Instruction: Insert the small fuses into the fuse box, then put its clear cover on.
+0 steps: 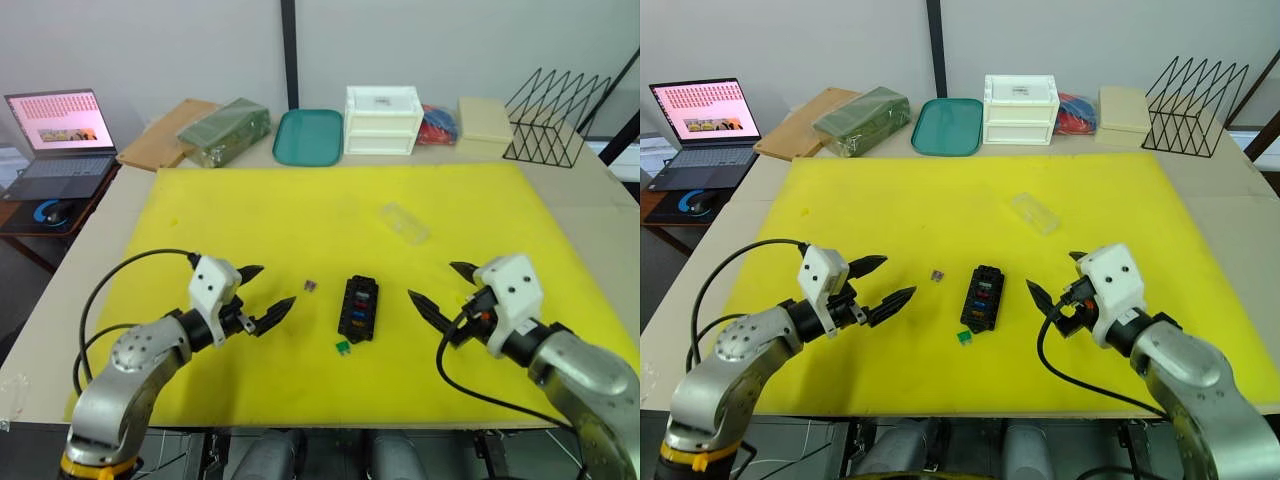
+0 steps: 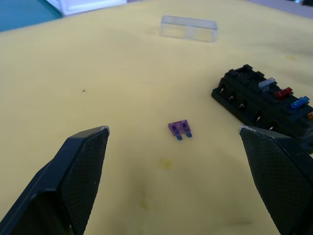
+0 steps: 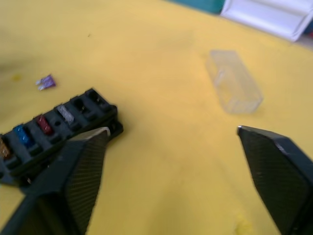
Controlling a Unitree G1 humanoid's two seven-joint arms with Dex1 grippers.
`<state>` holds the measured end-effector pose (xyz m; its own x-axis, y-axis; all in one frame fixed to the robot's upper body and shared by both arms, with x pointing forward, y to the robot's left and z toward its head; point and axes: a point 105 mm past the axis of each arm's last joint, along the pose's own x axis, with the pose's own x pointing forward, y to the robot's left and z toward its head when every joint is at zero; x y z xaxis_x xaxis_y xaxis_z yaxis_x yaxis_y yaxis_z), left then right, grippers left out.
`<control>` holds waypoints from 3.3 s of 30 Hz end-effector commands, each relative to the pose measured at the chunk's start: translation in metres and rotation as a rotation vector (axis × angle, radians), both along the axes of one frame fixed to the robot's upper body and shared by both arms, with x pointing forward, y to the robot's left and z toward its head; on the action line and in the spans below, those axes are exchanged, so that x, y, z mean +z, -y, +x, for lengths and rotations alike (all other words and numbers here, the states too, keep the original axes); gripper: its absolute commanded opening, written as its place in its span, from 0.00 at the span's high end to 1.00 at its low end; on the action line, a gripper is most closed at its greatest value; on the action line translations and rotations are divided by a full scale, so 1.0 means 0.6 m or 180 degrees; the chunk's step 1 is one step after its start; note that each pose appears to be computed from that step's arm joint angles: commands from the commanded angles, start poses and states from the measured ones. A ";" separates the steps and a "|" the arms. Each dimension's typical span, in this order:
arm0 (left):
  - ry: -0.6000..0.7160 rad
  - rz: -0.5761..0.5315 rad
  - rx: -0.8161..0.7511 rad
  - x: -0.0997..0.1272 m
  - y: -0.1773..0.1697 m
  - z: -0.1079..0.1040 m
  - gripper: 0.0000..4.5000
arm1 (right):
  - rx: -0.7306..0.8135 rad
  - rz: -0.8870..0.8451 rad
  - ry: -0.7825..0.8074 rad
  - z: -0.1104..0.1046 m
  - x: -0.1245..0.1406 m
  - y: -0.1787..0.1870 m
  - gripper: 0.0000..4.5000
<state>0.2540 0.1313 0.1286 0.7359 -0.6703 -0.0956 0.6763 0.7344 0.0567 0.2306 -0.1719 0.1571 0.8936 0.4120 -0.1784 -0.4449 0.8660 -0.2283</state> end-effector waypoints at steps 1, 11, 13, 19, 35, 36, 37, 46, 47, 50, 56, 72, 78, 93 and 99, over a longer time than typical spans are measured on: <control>0.0226 0.0012 0.0212 0.017 -0.012 -0.013 0.00 | -0.0051 -0.0017 0.0245 -0.020 0.015 -0.005 0.01; 0.0166 0.0059 0.0304 0.003 -0.019 -0.008 0.00 | -0.0109 -0.0050 0.0145 -0.030 -0.007 0.001 0.01; 0.0108 0.0085 0.0109 0.001 -0.010 -0.007 0.00 | 0.0021 -0.0046 0.0059 -0.032 -0.011 -0.003 0.01; -0.0325 0.0176 -0.0644 -0.004 -0.013 0.007 0.00 | 0.0556 -0.0130 -0.0125 -0.028 0.002 -0.011 0.01; -0.2315 -0.0590 -0.1656 0.008 0.014 0.072 0.00 | 0.1897 -0.0811 -0.0234 0.007 0.073 -0.061 0.01; -0.2396 -0.0615 -0.1676 0.009 0.019 0.075 0.00 | 0.1909 -0.0821 -0.0232 0.010 0.073 -0.062 0.01; -0.2484 -0.0643 -0.1656 0.007 0.022 0.080 0.00 | 0.1926 -0.0827 -0.0230 0.012 0.073 -0.064 0.01; -0.2817 -0.0701 -0.1540 -0.005 0.039 0.108 0.00 | 0.1990 -0.0876 -0.0141 0.019 0.080 -0.077 0.01; -0.2833 -0.0673 -0.1546 -0.008 0.041 0.109 0.00 | 0.1991 -0.0885 -0.0135 0.020 0.081 -0.078 0.01; -0.2861 -0.0644 -0.1578 -0.012 0.047 0.111 0.00 | 0.1992 -0.0900 -0.0120 0.020 0.082 -0.080 0.01; -0.2853 -0.0605 -0.1655 -0.020 0.066 0.116 0.00 | 0.1997 -0.0919 -0.0109 0.020 0.084 -0.083 0.01; -0.2876 -0.0539 -0.1724 -0.041 0.084 0.121 0.39 | 0.1936 -0.0988 -0.0132 0.017 0.080 -0.081 0.00; -0.2880 -0.0419 -0.1639 -0.059 0.074 0.119 0.87 | 0.1926 -0.1005 -0.0109 0.021 0.079 -0.082 0.00; -0.1591 -0.0424 -0.2186 0.012 0.082 0.117 0.99 | 0.1966 -0.0845 -0.0161 0.025 0.093 -0.088 0.00; -0.0656 -0.0095 -0.2662 0.057 0.091 0.068 0.99 | 0.1898 -0.0576 -0.0634 0.029 0.089 -0.092 0.00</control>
